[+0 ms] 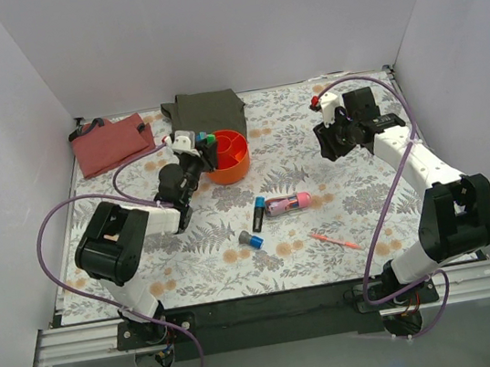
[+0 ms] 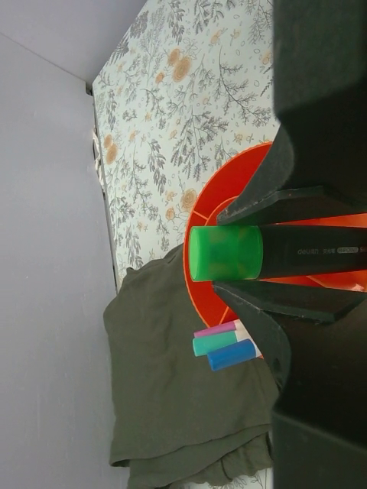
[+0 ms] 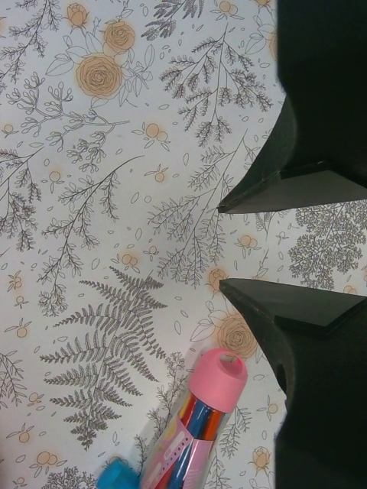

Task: Sort the stationery into containers
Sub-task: Place the pen in the storage box.

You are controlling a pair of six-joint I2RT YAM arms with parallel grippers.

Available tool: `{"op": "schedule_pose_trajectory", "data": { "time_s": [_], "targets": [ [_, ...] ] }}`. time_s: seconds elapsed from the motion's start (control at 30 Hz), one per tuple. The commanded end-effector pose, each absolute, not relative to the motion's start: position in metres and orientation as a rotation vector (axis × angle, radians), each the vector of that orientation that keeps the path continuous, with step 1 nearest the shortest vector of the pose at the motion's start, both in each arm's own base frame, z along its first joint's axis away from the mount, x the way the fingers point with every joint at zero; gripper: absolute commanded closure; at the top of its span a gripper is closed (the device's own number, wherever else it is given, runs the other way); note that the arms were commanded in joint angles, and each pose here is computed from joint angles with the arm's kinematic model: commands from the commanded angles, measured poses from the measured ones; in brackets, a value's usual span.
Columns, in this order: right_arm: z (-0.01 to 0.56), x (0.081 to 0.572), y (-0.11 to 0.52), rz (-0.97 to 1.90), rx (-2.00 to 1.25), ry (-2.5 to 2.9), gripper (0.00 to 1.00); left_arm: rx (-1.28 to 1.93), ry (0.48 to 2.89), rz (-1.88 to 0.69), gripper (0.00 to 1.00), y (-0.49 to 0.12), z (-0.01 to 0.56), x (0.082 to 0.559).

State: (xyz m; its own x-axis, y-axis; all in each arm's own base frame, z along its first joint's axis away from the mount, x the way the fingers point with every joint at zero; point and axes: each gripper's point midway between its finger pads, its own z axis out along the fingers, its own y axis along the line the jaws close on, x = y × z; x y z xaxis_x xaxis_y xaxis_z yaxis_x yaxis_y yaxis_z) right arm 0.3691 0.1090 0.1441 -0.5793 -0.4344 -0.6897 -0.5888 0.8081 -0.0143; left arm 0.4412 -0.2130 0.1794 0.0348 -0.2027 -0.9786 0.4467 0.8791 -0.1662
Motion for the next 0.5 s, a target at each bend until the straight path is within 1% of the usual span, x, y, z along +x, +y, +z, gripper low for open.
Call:
{"op": "schedule_pose_trajectory", "data": {
  "time_s": [0.0,0.1,0.13,0.2,0.3,0.4,0.43,0.47],
  "targets": [
    [0.148,0.374,0.113,0.28,-0.756,2.252,0.52,0.205,1.381,-0.495,0.93,-0.211,0.198,0.439],
    [0.15,0.375,0.112,0.272,-0.753,2.248,0.52,0.226,1.366,-0.481,0.59,-0.21,0.206,0.436],
    [0.15,0.375,0.112,0.271,-0.756,2.245,0.52,0.228,1.361,-0.471,0.55,-0.209,0.21,0.436],
    [0.153,0.375,0.114,0.276,-0.758,2.236,0.52,0.247,1.341,-0.442,0.49,-0.207,0.227,0.434],
    [0.156,0.376,0.116,0.276,-0.762,2.224,0.52,0.249,1.349,-0.368,0.44,-0.196,0.236,0.436],
    [0.163,0.381,0.118,0.27,-0.764,2.2,0.51,0.265,1.325,-0.325,0.43,-0.188,0.26,0.428],
    [0.166,0.382,0.116,0.263,-0.76,2.196,0.52,0.264,1.287,-0.317,0.43,-0.184,0.282,0.42],
    [0.17,0.384,0.116,0.255,-0.756,2.187,0.51,0.294,1.324,-0.324,0.43,-0.185,0.28,0.415]
  ]
}}
